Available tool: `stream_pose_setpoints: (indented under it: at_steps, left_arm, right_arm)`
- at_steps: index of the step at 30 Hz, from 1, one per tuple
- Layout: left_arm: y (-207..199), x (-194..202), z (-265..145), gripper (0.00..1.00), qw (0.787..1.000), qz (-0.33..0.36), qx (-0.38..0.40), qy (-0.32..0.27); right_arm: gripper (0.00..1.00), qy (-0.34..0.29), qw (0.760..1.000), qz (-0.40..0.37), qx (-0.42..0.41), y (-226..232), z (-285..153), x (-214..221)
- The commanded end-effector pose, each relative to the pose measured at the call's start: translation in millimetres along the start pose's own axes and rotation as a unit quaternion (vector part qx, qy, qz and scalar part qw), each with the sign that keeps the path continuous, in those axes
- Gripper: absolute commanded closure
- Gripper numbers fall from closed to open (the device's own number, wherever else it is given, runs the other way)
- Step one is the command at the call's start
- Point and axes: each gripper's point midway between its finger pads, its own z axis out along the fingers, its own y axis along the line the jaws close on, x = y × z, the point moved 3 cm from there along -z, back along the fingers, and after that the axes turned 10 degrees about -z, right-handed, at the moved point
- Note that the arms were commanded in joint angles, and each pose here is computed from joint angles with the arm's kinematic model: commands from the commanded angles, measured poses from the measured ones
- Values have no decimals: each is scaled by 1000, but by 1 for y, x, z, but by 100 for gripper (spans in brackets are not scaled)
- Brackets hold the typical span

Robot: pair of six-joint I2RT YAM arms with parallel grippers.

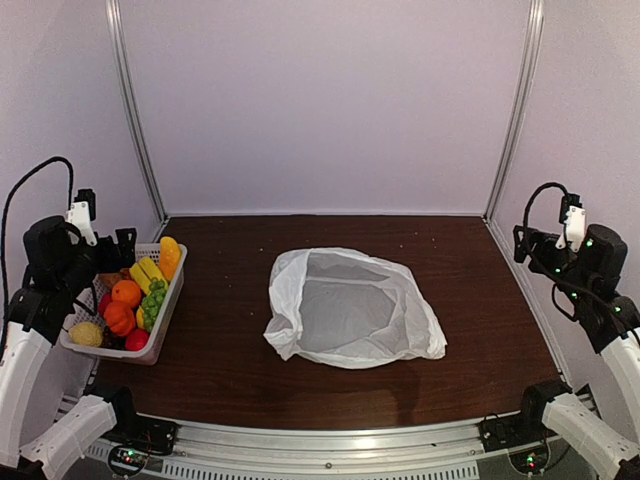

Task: Untie the knot of the plastic bag and take out the fruit
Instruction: Reset both arms

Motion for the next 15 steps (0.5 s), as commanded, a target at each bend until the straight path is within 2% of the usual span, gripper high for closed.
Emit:
stream_pose_setpoints:
  at_steps: [1, 15]
  left_arm:
    - [12, 7, -1, 3, 999, 6, -40, 16]
    - [8, 7, 0, 3, 999, 12, -26, 18]
  right_arm:
    - [1, -16, 1000, -7, -2, 0, 0, -5]
    - [1, -19, 1000, -8, -1, -1, -3, -7]
